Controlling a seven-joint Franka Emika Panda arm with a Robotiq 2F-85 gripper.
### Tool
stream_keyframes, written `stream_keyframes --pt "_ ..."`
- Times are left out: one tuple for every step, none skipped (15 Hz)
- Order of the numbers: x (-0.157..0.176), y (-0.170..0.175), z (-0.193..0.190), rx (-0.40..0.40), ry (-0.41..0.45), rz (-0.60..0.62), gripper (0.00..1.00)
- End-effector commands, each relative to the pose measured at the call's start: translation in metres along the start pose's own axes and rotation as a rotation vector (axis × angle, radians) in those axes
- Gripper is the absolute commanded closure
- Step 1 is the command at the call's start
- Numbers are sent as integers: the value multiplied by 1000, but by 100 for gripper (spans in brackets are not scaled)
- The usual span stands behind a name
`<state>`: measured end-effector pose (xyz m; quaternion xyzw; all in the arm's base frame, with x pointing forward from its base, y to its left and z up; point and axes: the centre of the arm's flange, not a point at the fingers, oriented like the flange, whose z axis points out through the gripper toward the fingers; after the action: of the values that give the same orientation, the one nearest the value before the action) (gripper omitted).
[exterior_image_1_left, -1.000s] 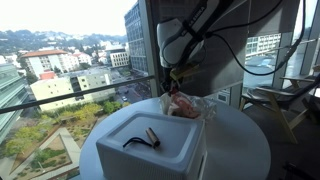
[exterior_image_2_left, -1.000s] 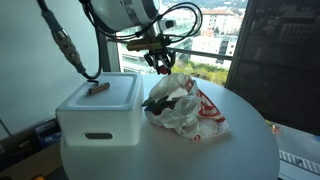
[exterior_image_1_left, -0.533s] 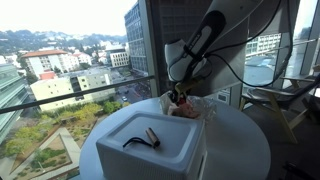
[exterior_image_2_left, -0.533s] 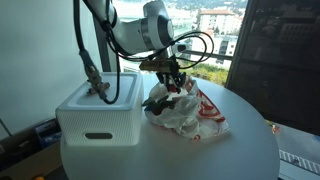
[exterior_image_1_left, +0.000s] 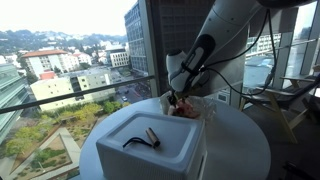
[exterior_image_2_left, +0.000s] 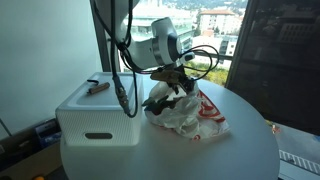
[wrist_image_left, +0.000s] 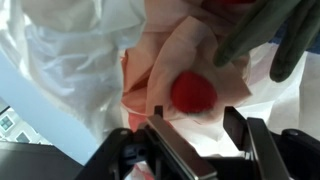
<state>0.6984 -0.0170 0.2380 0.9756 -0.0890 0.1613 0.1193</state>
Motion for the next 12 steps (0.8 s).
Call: stream_keyframes --pt "6 -6 -23 -22 96 -21 3" --pt "4 -8 -32 -31 115 -35 0" --pt "3 -10 -40 -35 131 -47 0" --pt "2 -12 -49 -41 140 -47 0" --pt "0 -15 -57 -48 148 -57 0" --pt "-3 -20 -66 -56 146 -67 0" --pt "-10 -25 -75 -66 146 -80 0" --pt "-16 -31 -84 -72 158 -95 0" --pt "-24 -39 -94 -82 189 -105 0" --pt "-31 -46 -104 -91 195 -112 0" --pt "-37 -54 -113 -92 204 -115 0" --pt "-46 -62 -121 -79 200 -113 0"
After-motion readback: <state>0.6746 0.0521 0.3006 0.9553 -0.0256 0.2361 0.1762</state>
